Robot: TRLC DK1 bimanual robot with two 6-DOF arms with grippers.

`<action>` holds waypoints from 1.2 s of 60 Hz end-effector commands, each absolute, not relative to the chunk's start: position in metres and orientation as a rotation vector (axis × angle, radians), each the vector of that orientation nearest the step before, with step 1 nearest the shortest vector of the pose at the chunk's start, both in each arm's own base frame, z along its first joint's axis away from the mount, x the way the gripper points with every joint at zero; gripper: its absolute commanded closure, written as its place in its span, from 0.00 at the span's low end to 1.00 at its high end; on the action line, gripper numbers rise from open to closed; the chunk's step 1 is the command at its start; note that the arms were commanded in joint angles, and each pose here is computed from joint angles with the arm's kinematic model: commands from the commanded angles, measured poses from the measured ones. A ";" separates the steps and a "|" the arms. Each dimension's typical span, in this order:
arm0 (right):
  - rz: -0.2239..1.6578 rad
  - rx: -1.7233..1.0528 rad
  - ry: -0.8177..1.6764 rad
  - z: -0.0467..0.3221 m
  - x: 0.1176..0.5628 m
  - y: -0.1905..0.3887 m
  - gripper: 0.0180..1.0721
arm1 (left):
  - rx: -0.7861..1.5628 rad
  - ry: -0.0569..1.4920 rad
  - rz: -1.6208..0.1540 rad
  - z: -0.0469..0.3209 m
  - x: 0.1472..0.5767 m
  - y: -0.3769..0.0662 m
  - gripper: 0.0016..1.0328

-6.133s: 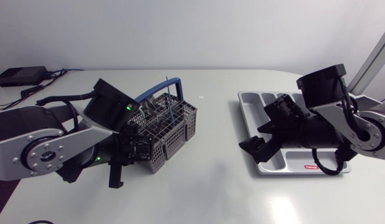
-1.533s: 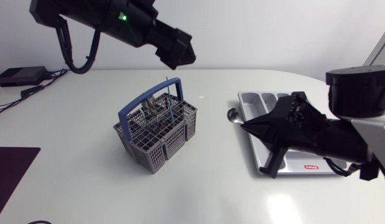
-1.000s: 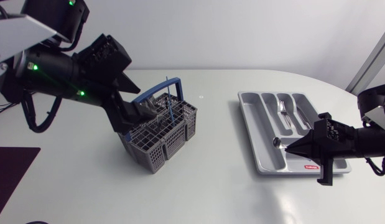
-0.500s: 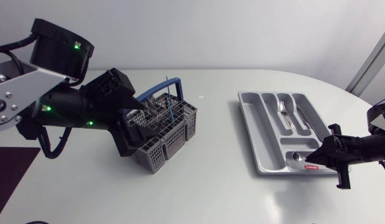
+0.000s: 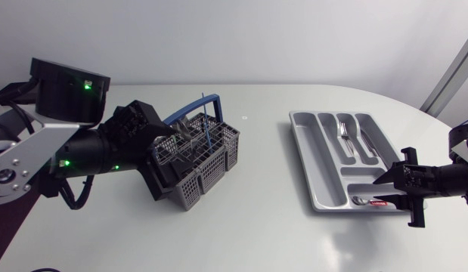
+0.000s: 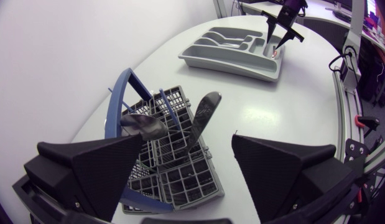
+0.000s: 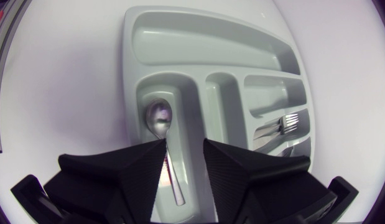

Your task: Unload the cutlery basket into the drawer organizer.

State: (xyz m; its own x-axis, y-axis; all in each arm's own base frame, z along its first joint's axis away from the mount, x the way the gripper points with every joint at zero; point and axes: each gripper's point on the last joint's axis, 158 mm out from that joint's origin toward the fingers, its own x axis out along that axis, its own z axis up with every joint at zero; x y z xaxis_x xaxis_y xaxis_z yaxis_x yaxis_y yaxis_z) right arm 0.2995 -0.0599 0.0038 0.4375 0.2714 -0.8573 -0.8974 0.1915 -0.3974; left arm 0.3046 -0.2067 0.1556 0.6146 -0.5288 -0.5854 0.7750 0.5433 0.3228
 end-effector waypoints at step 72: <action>0.948 -0.920 0.509 0.075 0.250 0.077 0.30 | 0.558 0.342 -0.807 0.136 0.310 -0.227 0.97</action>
State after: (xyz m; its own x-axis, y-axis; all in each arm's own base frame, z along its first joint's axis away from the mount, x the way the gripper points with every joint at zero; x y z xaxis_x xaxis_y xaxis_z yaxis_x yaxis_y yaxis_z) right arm 0.2551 0.0734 0.0802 0.5259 0.4549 -0.7187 -0.8500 0.2501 -0.4637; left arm 0.3137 -0.2275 0.1513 0.6587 -0.5931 -0.4629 0.7508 0.5579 0.3536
